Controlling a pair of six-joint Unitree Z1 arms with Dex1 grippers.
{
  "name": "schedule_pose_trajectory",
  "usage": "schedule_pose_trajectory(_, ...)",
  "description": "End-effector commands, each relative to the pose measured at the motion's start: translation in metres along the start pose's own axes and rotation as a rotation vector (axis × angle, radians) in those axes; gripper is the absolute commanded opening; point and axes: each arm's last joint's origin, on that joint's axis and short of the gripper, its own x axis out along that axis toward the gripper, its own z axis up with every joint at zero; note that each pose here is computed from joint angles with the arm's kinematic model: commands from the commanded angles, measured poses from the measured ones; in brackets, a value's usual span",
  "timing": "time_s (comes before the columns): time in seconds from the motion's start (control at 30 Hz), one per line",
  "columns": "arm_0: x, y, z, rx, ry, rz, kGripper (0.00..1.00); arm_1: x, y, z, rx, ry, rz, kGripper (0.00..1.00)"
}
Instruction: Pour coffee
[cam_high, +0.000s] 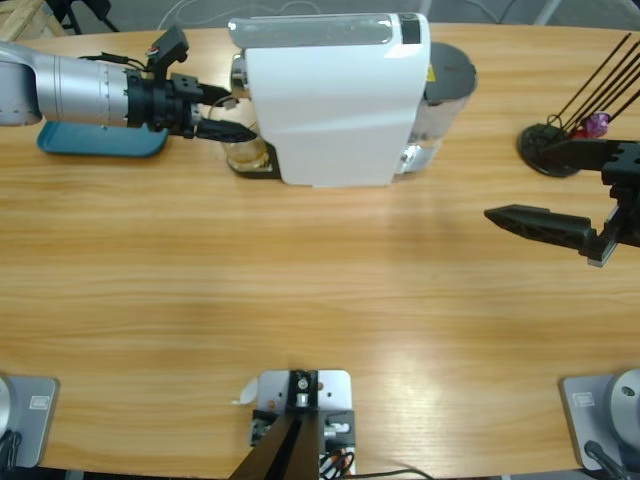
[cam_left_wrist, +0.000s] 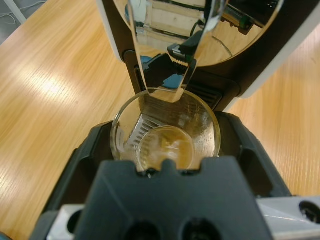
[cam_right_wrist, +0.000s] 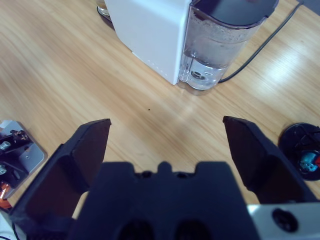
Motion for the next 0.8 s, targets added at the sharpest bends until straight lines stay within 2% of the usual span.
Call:
schedule_pose_trajectory(0.03, -0.001, -0.013, -0.022, -0.033, 0.076, 0.020, 0.000, 0.004, 0.001, -0.011, -0.003, 0.036, 0.002, 0.987)
schedule_pose_trajectory(0.13, -0.022, -0.016, -0.016, -0.022, 0.055, 0.070, 0.000, 0.002, 0.001, -0.011, -0.003, 0.033, 0.003, 0.987)
schedule_pose_trajectory(0.23, -0.056, -0.015, -0.007, -0.016, 0.002, 0.151, 0.000, 0.000, 0.001, -0.012, -0.002, 0.026, 0.007, 0.987)
schedule_pose_trajectory(0.4, -0.119, -0.005, -0.008, -0.131, -0.065, 0.351, 0.000, -0.002, 0.001, -0.012, -0.003, 0.024, 0.006, 0.987)
schedule_pose_trajectory(0.53, -0.146, 0.009, -0.023, -0.326, -0.036, 0.590, 0.000, -0.002, 0.001, -0.012, -0.004, 0.021, 0.007, 0.987)
schedule_pose_trajectory(0.67, -0.148, 0.034, -0.042, -0.442, 0.005, 0.793, 0.000, -0.001, 0.001, -0.012, -0.004, 0.026, 0.005, 0.987)
schedule_pose_trajectory(0.8, -0.132, 0.053, -0.061, -0.480, 0.003, 0.843, 0.000, 0.000, 0.001, -0.012, -0.004, 0.031, 0.008, 0.987)
